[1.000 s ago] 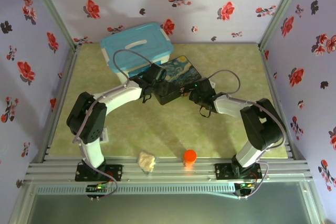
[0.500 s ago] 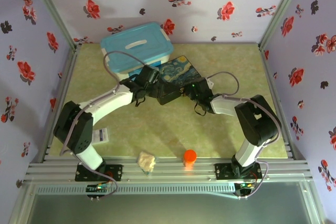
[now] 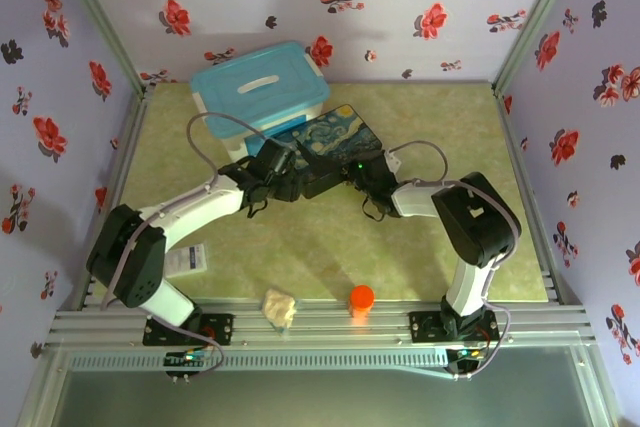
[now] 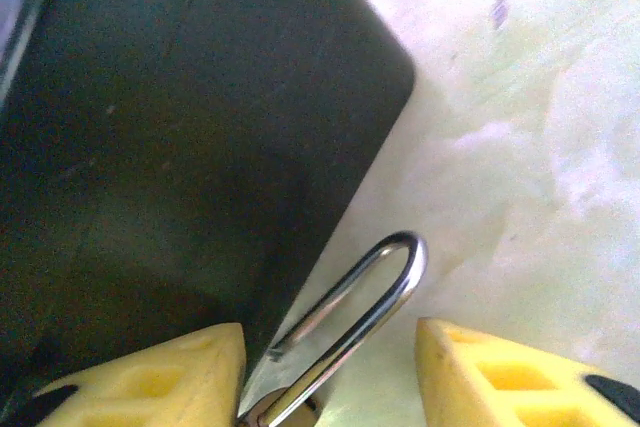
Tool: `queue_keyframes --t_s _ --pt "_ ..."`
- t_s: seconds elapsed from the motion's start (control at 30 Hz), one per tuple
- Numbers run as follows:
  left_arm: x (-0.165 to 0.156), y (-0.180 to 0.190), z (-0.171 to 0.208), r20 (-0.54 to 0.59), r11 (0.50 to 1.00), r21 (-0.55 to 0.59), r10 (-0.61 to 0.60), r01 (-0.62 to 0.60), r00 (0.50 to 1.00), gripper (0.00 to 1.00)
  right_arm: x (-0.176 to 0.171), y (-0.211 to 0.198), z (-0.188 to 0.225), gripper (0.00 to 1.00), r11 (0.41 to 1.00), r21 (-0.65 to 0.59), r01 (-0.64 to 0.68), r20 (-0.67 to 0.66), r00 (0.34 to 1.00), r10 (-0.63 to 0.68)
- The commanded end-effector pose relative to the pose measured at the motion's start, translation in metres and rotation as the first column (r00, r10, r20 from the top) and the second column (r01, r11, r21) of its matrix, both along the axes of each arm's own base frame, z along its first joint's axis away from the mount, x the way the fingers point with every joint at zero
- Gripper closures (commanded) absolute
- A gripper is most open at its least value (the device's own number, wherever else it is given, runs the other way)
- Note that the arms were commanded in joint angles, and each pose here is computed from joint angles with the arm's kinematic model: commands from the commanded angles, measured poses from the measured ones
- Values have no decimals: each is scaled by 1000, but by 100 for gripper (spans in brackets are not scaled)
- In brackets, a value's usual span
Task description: Unlock the padlock with the key
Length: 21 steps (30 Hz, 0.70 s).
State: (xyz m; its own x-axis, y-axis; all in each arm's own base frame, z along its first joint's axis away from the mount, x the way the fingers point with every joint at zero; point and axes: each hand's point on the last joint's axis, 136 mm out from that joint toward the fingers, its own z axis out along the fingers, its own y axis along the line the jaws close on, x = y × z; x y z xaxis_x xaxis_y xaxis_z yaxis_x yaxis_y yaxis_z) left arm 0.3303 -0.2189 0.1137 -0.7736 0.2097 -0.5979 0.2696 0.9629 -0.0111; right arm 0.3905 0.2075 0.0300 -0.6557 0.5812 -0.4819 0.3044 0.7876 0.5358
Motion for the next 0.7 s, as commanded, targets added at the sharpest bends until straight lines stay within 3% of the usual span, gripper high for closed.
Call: queue_keyframes --t_s 0.0,0.17,0.27,0.37,0.5,0.67 --pt "-5 7 4 -1 999 -24 30 -30 1000 24 -38 7 -30 56 990 -87 -112 -146 984 98" --pt "-6 8 1 -2 999 -32 40 -40 999 24 -67 -25 -37 60 958 -241 -154 -223 970 100" --pt "-7 9 0 -3 998 -36 43 -43 999 24 -76 -43 -36 68 960 -250 -130 -220 973 75" --pt "-8 10 1 1 998 -38 43 -43 999 24 -76 -54 -30 70 962 -252 -104 -204 978 52" --pt "-8 10 3 4 998 -44 47 -47 999 24 -69 -51 -17 65 962 -249 -112 -179 981 68" --pt "-9 10 1 -1 997 -52 57 -57 998 25 -57 -19 5 49 969 -201 -141 -120 986 118"
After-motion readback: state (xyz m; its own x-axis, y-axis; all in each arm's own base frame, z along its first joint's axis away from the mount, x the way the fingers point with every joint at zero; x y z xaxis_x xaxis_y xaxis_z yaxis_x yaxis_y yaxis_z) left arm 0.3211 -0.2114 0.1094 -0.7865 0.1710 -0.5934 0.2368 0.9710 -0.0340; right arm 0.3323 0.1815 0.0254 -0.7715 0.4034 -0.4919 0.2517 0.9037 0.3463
